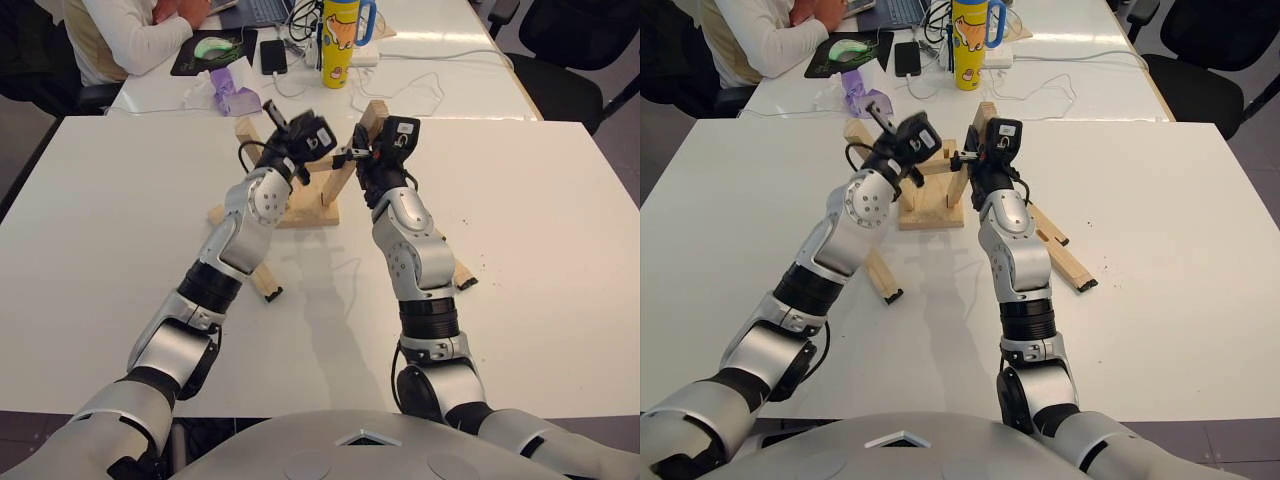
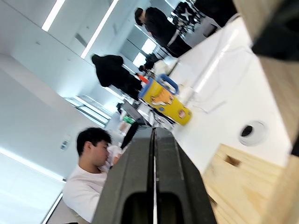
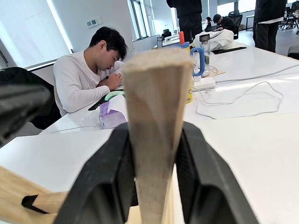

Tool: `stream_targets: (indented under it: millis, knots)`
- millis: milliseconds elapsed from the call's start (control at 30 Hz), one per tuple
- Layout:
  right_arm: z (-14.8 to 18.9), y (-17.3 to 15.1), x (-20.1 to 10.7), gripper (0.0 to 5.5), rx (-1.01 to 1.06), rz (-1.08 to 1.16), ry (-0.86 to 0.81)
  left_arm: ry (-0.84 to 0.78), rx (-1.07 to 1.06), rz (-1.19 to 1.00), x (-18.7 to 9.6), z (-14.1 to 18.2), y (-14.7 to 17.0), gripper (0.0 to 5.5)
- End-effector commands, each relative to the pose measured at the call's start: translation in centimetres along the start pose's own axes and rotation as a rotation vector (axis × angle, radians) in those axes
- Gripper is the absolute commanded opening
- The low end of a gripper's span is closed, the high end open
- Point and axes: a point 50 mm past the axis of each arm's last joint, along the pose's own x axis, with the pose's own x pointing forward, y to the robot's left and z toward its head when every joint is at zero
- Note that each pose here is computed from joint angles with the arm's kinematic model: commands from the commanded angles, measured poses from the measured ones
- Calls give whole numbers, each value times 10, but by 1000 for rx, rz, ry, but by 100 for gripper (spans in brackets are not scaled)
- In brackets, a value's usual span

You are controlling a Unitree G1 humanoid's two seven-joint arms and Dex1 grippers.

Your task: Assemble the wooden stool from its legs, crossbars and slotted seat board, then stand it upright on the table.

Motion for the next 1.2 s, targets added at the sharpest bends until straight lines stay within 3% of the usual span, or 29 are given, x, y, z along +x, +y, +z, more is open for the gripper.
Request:
stream_targets:
  millis: [33, 133, 233, 333, 500, 633, 733, 867, 1000, 1200]
  knots:
    - [-15, -1, -1, 104, 3, -5, 81, -50, 103, -1, 1, 0, 1, 0]
    - [-15, -1, -1, 104, 1, -5, 81, 63, 116, -270, -8, -22, -34, 0]
    - [-15, -1, -1, 104, 0, -4, 82, 266, 191, -602, -37, -60, -73, 0]
    - [-15, -1, -1, 104, 0, -5, 83, 294, 193, -710, -52, -65, -86, 0]
    - [-15, -2, -1, 104, -1, -6, 84, 250, 152, -504, -31, -52, -63, 0]
    - [-14, -1, -1, 104, -12, -2, 78, 52, -40, -160, -11, -13, -22, 0]
    - [-12, -1, 0, 104, -45, 5, 68, -165, -289, 57, -16, 25, 18, 0]
    - [-11, -2, 0, 104, -77, 1, 66, -278, -463, 252, -34, 43, 67, 0]
    - [-11, -6, 1, 104, -116, -8, 64, -155, -565, 370, -51, 18, 102, 0]
    - [-4, -13, 5, 104, -74, -24, 29, 138, -610, 427, -70, -48, 100, 0]
